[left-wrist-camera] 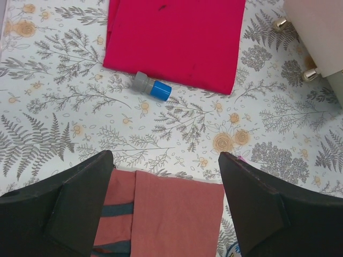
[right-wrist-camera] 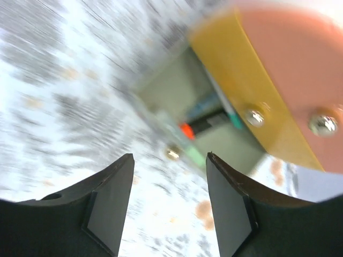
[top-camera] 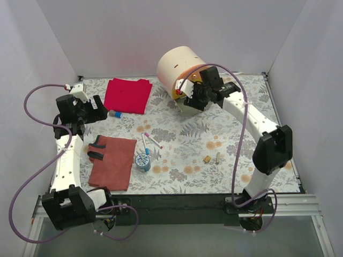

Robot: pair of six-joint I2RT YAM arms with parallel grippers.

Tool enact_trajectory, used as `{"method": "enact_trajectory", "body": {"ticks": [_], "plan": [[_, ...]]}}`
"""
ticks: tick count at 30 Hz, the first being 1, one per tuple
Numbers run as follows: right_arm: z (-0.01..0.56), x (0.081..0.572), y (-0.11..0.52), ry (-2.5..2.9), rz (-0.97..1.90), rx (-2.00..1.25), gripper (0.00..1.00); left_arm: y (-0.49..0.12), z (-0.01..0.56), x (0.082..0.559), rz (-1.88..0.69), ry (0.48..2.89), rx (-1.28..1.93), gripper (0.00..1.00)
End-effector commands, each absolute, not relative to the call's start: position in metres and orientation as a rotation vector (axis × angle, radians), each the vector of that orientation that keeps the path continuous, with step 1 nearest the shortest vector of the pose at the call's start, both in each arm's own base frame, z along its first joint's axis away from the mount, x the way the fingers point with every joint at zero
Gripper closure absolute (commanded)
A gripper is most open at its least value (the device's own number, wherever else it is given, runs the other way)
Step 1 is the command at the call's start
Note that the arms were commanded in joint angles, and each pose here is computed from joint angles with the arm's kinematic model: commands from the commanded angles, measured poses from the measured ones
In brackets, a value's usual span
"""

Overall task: Sort the stationery into containers
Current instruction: Place the pen in the drawer, then pick up the pen from the center of the board.

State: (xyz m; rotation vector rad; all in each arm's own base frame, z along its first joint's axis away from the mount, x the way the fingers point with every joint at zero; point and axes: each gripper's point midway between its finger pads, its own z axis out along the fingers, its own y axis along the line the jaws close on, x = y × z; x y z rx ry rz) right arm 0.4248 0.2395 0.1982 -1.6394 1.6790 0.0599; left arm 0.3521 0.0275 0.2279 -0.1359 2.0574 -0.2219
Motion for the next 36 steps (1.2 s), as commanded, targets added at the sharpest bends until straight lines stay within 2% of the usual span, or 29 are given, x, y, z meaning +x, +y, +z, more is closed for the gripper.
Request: {"method": "enact_trajectory", "body": {"ticks": [1, 2, 5, 10, 13, 24, 30, 33, 34, 36], "plan": [[0.194, 0.323, 0.320, 1.782, 0.547, -1.548, 0.36, 0.033, 0.245, 0.335, -0.166, 2.041, -0.177, 0.19], [0.182, 0.306, 0.343, 1.856, 0.624, -1.507, 0.36, 0.032, 0.243, 0.333, -0.173, 2.047, -0.174, 0.19], [0.159, 0.283, 0.380, 1.831, 0.610, -1.552, 0.36, 0.035, 0.239, 0.327, -0.149, 2.063, -0.189, 0.19], [0.128, 0.286, 0.415, 1.993, 0.676, -1.473, 0.38, 0.041, 0.223, 0.315, -0.113, 2.091, -0.276, 0.19], [0.100, 0.288, 0.423, 2.060, 0.667, -1.476, 0.38, 0.039, 0.225, 0.310, -0.124, 2.084, -0.299, 0.19], [0.055, 0.285, 0.440, 2.109, 0.636, -1.526, 0.41, 0.035, 0.233, 0.279, -0.095, 2.055, -0.294, 0.19], [0.015, 0.277, 0.445, 2.170, 0.524, -1.546, 0.44, 0.038, 0.232, 0.275, -0.072, 2.056, -0.300, 0.18], [-0.005, 0.279, 0.432, 2.247, 0.436, -1.498, 0.52, 0.040, 0.236, 0.277, -0.062, 2.048, -0.297, 0.18], [-0.016, 0.275, 0.422, 2.281, 0.412, -1.499, 0.60, 0.040, 0.236, 0.278, -0.061, 2.048, -0.296, 0.18], [-0.027, 0.270, 0.411, 2.322, 0.388, -1.498, 0.68, 0.041, 0.238, 0.279, -0.060, 2.042, -0.293, 0.18]]}}
